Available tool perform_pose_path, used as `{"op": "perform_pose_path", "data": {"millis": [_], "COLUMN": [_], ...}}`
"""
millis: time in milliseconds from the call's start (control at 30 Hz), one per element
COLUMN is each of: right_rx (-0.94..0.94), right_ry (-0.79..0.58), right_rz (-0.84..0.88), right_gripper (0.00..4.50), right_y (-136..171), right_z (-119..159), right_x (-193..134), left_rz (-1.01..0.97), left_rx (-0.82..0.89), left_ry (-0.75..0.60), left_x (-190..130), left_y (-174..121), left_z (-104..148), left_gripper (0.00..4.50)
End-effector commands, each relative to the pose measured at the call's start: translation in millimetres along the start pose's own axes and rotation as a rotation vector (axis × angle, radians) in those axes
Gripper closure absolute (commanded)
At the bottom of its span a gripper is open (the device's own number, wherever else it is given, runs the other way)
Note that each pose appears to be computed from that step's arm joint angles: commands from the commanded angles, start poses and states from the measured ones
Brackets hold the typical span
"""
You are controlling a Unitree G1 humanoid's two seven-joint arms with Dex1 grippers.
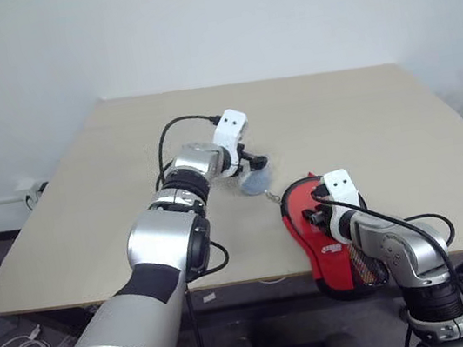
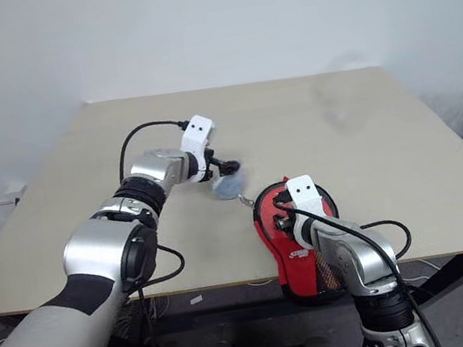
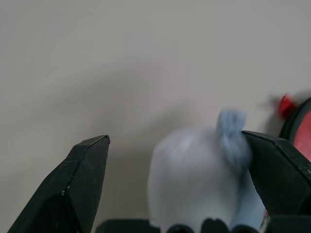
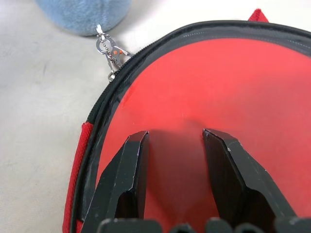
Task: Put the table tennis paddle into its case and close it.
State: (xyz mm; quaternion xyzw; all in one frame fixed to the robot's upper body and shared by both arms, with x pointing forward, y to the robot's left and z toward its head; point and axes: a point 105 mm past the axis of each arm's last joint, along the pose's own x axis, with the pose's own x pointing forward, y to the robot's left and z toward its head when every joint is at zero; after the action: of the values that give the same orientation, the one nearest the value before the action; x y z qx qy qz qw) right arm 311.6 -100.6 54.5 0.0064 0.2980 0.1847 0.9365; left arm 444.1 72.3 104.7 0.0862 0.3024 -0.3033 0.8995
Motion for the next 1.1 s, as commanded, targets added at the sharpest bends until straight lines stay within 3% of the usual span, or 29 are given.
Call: {"op": "perform_pose_path", "data": {"millis": [33, 233, 467, 700, 1000, 1100], "right_rx": [0.021, -0.002, -0.016, -0.061, -0.070, -0.081], "right_ry": [0.140, 0.152, 0.119, 0.114, 0.107, 0.123], "right_rz": [0.002, -0.004, -0.139, -0.152, -0.166, -0.138], "right_gripper": [2.60, 2.60, 2.60, 2.60, 2.60, 2.60], "right_y": [-3.1, -7.1, -31.2, -31.9, -36.0, -32.0], "right_z": [-32.2, -31.5, -24.1, -23.1, -20.4, -23.8], "right_x": [8.4, 12.0, 19.8, 23.5, 24.4, 23.8], "left_rz": [-0.023, -0.111, -0.163, -0.171, -0.283, -0.220], "left_rx": [-0.024, -0.051, -0.041, -0.036, 0.033, 0.052], "left_ry": [-0.009, 0.045, 0.098, 0.091, 0.027, 0.024], "left_x": [-2.7, 2.5, 5.2, 7.9, 8.5, 11.8], "left_y": [-2.5, -14.6, -23.7, -25.6, -43.7, -40.1], "left_z": [5.4, -12.6, -24.0, -28.1, -13.4, -11.5], "left_gripper": [0.01, 0.01, 0.01, 0.01, 2.86, 3.63]}}
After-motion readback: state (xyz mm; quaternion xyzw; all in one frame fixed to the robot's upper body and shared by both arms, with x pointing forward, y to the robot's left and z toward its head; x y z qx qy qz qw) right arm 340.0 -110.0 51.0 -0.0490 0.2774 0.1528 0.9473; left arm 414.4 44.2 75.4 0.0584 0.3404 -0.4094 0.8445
